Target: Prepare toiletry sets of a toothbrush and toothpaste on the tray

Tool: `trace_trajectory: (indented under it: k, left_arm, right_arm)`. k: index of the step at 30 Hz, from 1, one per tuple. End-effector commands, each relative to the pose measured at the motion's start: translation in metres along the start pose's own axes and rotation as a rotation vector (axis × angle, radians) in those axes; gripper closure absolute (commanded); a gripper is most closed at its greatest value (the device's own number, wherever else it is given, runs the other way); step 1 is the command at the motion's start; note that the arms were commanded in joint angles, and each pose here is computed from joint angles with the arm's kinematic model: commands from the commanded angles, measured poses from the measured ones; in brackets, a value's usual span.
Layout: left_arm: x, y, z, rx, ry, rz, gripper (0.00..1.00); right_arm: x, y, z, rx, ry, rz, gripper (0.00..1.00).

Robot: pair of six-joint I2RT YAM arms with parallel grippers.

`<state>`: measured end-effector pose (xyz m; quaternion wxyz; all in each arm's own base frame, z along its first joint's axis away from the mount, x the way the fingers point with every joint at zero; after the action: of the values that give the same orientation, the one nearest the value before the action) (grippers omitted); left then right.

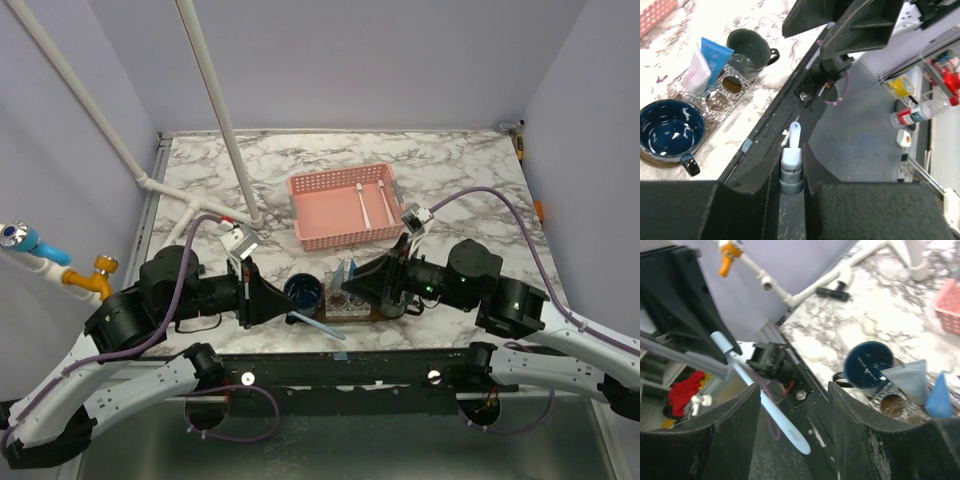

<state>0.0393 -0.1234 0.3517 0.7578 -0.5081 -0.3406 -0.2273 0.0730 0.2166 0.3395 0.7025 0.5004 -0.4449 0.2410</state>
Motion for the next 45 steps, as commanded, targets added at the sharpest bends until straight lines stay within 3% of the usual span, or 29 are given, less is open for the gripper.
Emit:
trace_trajectory:
  k: [1, 9, 17, 29, 45]
  left_arm:
    - [0.002, 0.013, -0.011, 0.224, -0.048, 0.012, 1.0]
    - [-0.004, 0.024, -0.034, 0.425, -0.036, -0.009, 1.0]
    - [0.0, 0.017, -0.046, 0.513, -0.071, -0.051, 1.0]
    - [-0.002, -0.001, -0.07, 0.55, -0.086, -0.128, 1.0]
    - [-0.019, 0.003, -0.093, 0.592, -0.108, -0.175, 1.0]
  right_arm:
    - [-0.005, -0.021, 0.002, -0.209, 0.005, 0.029, 0.41]
    - [-0.017, -0.034, -0.004, -0.284, -0.022, 0.0, 0.42]
    - [-0.025, -0.047, -0.009, -0.366, -0.061, -0.019, 0.43]
    - [-0.03, -0.053, -0.007, -0.402, -0.072, -0.014, 0.43]
    - [-0.035, -0.055, -0.001, -0.409, -0.069, -0.029, 0.43]
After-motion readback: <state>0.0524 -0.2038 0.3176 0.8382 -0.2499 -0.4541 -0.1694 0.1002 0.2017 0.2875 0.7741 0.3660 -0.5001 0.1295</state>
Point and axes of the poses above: each gripper's point midway between its finger pads, its own z axis back along the fingers, its own y axis along the line the jaws close on, x = y × z, the point moved 9 cm from there along z, back along the fingers, and after that the axes turned 5 degrees about z, right-handed, at the moved point
